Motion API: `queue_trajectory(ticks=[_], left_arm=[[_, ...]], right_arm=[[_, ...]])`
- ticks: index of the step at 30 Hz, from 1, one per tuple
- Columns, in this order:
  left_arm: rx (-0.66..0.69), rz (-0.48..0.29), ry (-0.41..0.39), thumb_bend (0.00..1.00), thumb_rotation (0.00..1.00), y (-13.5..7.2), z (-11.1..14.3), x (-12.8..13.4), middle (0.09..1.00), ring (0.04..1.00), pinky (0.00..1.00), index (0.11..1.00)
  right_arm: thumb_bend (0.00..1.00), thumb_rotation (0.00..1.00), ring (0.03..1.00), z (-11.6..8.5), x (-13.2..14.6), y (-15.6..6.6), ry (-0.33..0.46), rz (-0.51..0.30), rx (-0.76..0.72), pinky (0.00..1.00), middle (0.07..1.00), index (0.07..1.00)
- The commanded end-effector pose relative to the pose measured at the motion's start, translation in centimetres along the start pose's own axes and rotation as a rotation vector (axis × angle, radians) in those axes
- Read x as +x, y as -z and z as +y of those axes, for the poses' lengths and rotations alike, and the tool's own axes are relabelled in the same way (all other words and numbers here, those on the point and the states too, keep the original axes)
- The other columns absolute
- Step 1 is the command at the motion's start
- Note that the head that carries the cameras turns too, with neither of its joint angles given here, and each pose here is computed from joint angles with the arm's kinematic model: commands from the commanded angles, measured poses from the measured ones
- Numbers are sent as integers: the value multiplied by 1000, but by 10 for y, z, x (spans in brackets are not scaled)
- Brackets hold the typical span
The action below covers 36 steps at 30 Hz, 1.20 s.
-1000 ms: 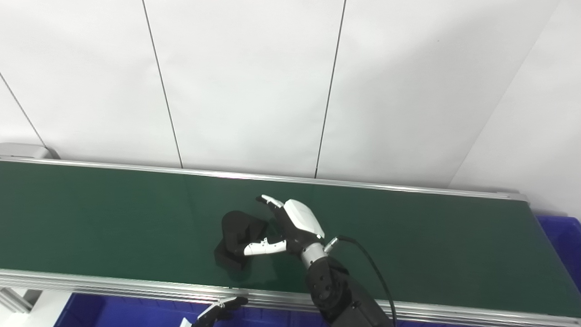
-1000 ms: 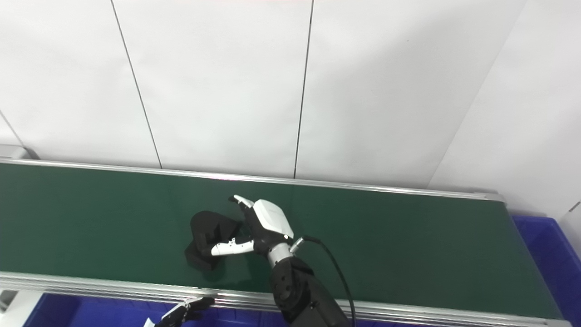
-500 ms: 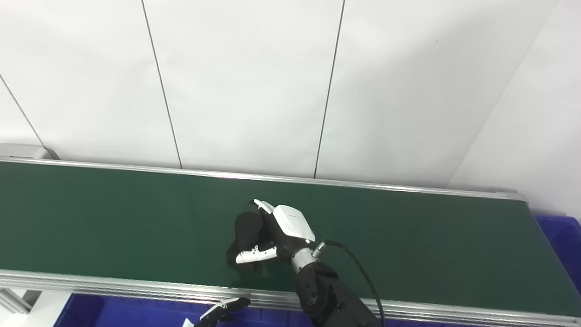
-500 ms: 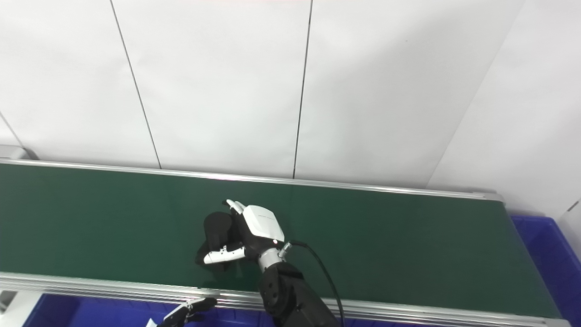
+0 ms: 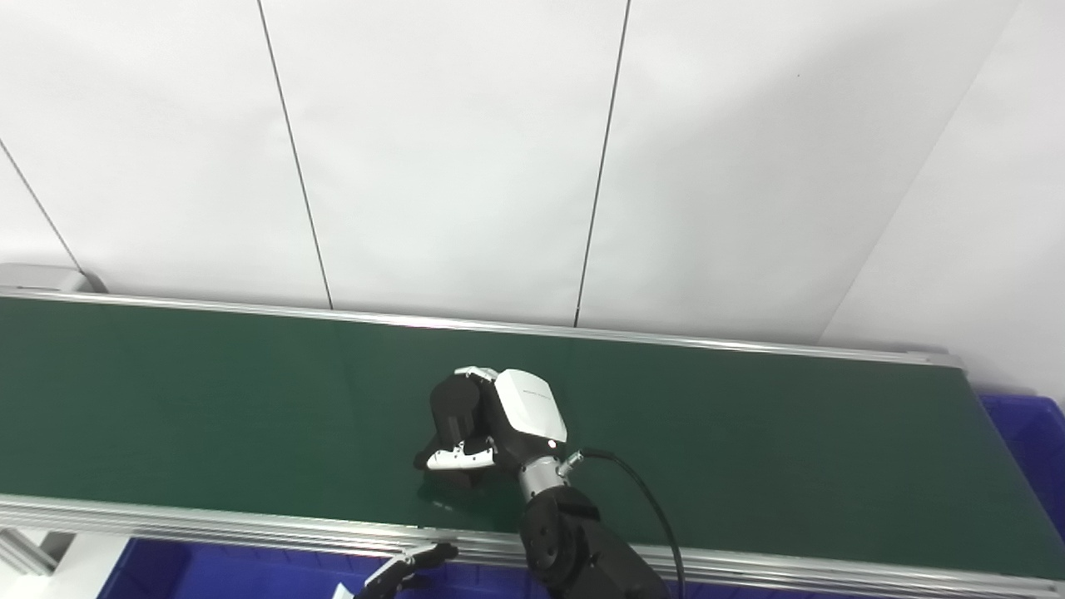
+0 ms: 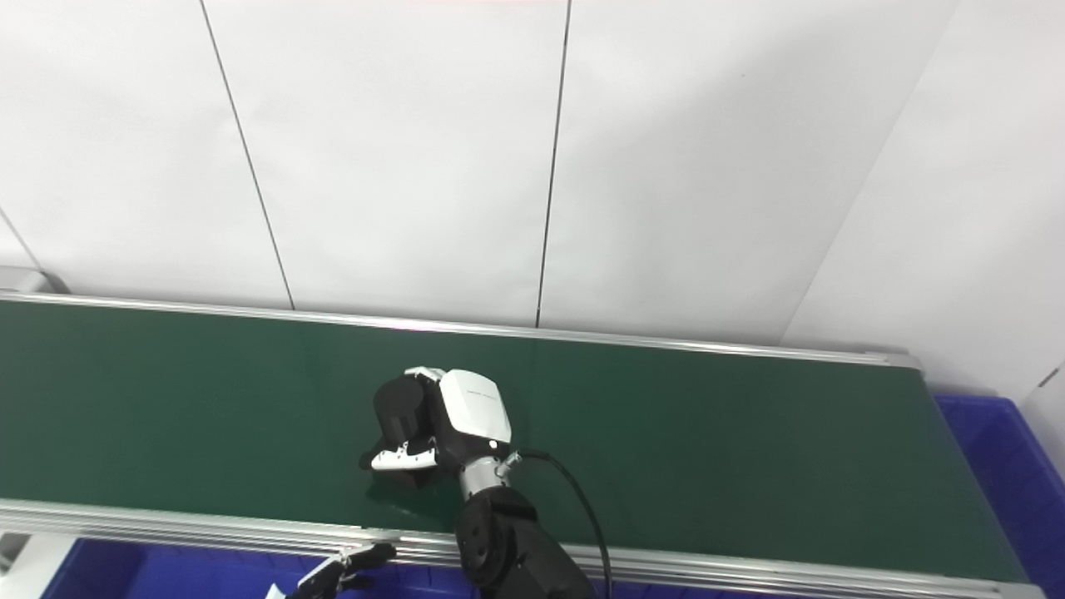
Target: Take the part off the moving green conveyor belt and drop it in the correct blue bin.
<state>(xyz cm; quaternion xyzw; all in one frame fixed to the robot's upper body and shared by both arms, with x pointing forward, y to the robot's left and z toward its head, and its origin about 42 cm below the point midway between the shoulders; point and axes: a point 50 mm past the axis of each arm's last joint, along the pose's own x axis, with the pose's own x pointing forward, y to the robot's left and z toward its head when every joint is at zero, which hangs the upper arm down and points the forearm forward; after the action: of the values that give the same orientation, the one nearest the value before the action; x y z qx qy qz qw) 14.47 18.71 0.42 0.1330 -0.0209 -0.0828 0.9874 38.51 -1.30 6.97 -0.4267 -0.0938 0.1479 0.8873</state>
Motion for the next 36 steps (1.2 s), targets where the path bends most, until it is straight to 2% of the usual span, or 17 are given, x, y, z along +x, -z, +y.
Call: queue_trajectory(ticks=[1, 7, 13, 20, 25, 30, 36], left_arm=[[-24, -58, -14, 816, 329, -10, 3, 6, 798, 780, 712, 730], [-15, -57, -18, 812, 351, -8, 5, 7, 801, 782, 723, 737], [-25, -49, -27, 817, 353, -8, 6, 7, 800, 789, 751, 736], [-19, -62, -26, 813, 384, -10, 8, 7, 803, 790, 753, 739], [-42, -72, -27, 806, 366, -16, 11, 7, 800, 789, 760, 738], [-62, -85, -24, 804, 362, -23, 13, 6, 800, 793, 766, 737], [-84, -110, -12, 807, 345, -32, 12, 7, 794, 790, 748, 730]], right_arm=[[493, 132, 774, 0, 6, -15, 19, -64, 12, 715, 769, 496], [489, 131, 770, -2, 1, -7, 51, -65, 13, 726, 759, 495], [494, 130, 748, -10, -10, 0, 134, -75, 38, 727, 740, 495], [497, 125, 722, -31, -35, 3, 242, -102, 119, 675, 720, 494], [498, 122, 696, -51, -71, 3, 303, -95, 148, 634, 704, 493], [500, 123, 669, -70, -115, 2, 327, -97, 183, 587, 693, 493], [500, 124, 650, -88, -175, 7, 267, -91, 172, 570, 670, 493]])
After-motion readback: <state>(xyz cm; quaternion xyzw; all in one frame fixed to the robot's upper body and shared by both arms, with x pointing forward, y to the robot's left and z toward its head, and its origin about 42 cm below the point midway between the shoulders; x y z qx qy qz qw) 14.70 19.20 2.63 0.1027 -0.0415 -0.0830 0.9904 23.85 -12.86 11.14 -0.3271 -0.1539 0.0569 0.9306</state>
